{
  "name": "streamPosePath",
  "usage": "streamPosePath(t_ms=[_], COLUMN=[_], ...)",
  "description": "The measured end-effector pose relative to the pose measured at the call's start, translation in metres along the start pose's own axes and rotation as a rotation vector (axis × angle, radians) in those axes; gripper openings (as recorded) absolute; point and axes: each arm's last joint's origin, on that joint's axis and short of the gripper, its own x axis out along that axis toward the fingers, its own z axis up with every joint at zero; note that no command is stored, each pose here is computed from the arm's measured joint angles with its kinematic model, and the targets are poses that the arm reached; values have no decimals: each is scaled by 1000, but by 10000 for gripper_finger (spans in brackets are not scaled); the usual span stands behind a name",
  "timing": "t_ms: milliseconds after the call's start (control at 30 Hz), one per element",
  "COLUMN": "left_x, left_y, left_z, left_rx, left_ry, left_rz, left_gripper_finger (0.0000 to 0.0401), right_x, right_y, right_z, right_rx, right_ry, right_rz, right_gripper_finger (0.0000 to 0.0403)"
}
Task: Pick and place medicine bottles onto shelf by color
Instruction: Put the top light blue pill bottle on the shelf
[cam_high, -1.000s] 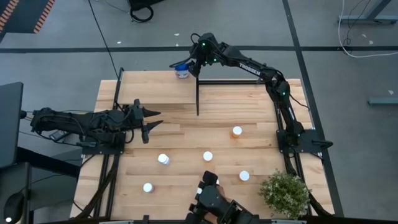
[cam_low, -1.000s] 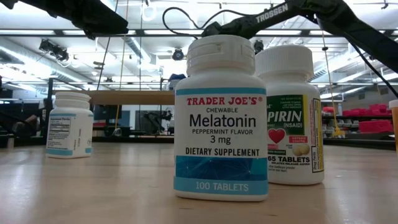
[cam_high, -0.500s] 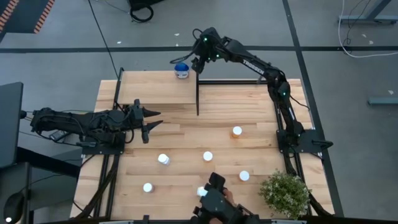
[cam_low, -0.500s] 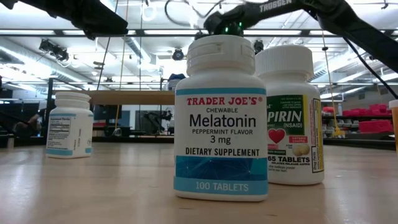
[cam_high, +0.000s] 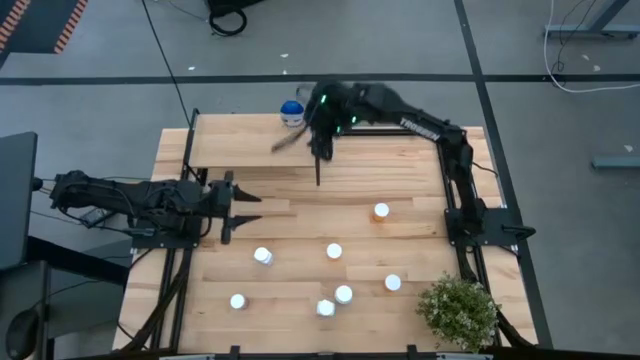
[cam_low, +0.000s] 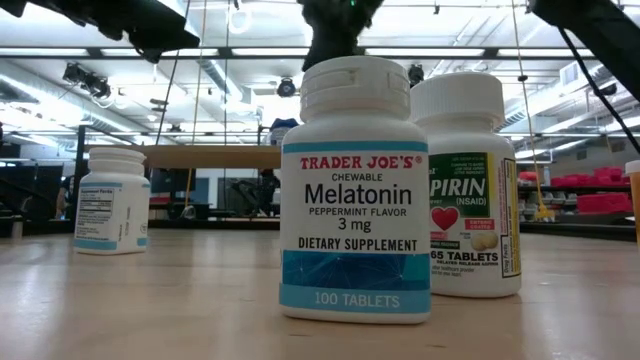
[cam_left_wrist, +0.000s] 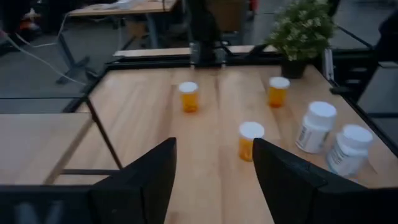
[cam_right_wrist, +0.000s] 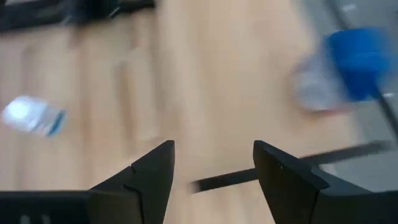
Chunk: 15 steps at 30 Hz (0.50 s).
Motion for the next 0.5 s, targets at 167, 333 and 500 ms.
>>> streamPosePath(t_ms=[167, 333, 500], left_x=[8, 24, 42], left_y=[-6, -11, -27], left_z=[-1, 9, 16], left_rx=[-1, -16, -15], left_ry=[180, 428, 664], left_rz=[-21, -38, -181], left_gripper_finger=[248, 275, 285], right_x=[14, 22, 37], right_y=[57, 104, 144], right_z=[-4, -15, -36], right_rx=[-98, -138, -150], right_ry=[58, 127, 224], right_rz=[74, 69, -42], right_gripper_finger=[226, 226, 226])
